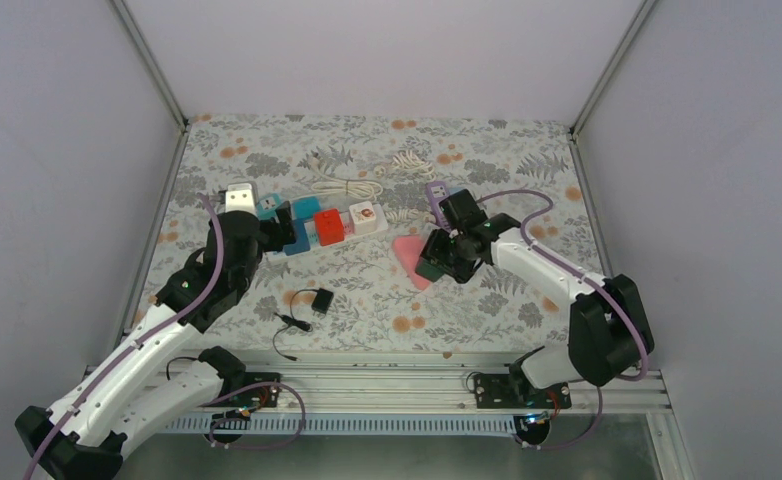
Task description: Insert the plug
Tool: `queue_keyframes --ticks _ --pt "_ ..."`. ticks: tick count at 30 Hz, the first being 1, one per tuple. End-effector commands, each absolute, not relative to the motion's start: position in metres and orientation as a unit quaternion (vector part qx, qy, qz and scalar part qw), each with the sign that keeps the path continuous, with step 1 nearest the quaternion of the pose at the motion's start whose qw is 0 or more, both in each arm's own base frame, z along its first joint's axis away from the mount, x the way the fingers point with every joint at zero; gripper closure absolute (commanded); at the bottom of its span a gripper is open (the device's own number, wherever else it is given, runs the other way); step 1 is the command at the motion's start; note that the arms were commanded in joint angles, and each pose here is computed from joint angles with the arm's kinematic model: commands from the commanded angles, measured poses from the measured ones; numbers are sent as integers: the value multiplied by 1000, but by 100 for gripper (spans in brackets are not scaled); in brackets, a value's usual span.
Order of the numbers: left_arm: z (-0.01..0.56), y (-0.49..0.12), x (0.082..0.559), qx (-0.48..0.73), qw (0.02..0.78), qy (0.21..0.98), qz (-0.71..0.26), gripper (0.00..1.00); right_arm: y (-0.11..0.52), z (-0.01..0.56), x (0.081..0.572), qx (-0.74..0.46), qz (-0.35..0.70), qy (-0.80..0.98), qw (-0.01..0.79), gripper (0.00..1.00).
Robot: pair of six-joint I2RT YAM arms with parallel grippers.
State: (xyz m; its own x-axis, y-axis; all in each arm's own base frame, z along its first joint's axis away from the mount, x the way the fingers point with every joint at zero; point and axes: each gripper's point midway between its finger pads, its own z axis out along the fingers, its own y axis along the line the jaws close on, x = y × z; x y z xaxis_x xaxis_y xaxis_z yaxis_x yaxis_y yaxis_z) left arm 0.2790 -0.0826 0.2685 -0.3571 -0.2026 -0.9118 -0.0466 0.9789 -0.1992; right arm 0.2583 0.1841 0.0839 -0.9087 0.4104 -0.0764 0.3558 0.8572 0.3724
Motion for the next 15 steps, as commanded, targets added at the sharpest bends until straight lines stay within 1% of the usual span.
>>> queue_keyframes --ticks 1,8,15 --pt "269 -80 280 -84 564 819 -63 0 144 29 211 238 49 970 -11 95" --pt "269 -81 281 -83 562 820 -63 0 155 31 217 250 66 966 -8 95" --pt "269 -81 282 -82 563 820 -62 0 148 28 220 250 35 968 5 95"
